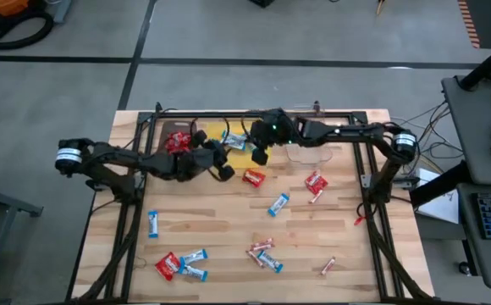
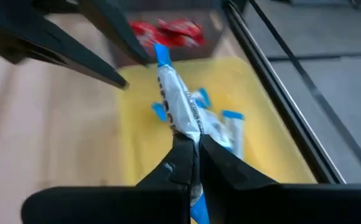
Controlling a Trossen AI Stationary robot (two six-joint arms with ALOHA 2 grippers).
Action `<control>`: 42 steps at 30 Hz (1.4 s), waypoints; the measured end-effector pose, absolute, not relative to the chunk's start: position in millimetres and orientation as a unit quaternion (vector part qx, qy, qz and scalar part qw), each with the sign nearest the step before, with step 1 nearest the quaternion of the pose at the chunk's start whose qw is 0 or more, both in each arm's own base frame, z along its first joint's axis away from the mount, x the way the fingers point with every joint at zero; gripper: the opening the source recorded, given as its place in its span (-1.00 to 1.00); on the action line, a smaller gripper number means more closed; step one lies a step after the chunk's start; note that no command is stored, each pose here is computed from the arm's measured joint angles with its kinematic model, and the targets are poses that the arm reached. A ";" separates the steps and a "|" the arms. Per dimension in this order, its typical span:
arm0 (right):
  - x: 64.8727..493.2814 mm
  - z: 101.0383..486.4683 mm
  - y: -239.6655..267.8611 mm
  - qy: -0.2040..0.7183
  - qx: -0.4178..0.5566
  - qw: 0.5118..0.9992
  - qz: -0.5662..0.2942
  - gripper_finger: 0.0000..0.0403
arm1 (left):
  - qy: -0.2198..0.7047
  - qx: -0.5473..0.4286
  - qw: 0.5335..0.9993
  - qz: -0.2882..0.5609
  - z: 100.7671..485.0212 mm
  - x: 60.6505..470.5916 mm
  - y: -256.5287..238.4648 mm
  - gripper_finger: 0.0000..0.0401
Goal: Sort candy
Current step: Put the white candy into the yellow bin
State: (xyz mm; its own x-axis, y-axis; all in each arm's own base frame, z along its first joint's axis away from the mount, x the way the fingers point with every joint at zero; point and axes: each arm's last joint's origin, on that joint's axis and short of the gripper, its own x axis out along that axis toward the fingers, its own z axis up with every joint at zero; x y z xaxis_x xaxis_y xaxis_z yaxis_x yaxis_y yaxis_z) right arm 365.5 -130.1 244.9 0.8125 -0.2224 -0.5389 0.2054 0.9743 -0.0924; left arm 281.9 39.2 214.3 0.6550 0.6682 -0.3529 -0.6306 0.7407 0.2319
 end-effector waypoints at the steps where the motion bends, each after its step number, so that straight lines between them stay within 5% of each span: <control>1: 365.9 241.1 -137.7 0.289 -0.009 0.949 -0.121 -0.94 | 0.214 0.039 0.908 0.358 213.8 281.1 45.6 -0.62; 11: 370.0 190.8 -203.3 0.370 0.045 0.909 -0.185 -0.92 | 0.267 -0.019 0.917 0.295 208.1 272.9 57.1 -0.60; 17: 377.2 175.2 -210.5 0.407 0.045 0.892 -0.192 -0.58 | 0.352 -0.149 0.895 0.228 202.6 253.3 43.2 -0.60; 27: 372.8 204.6 -198.7 0.409 0.073 0.889 -0.193 -0.09 | 0.549 -0.327 0.733 0.231 184.5 211.7 -3.7 -0.60; 42: 386.2 246.6 -113.4 0.394 0.026 0.913 -0.105 -0.05 | 0.663 -0.345 0.554 0.368 175.7 165.4 -64.6 -0.33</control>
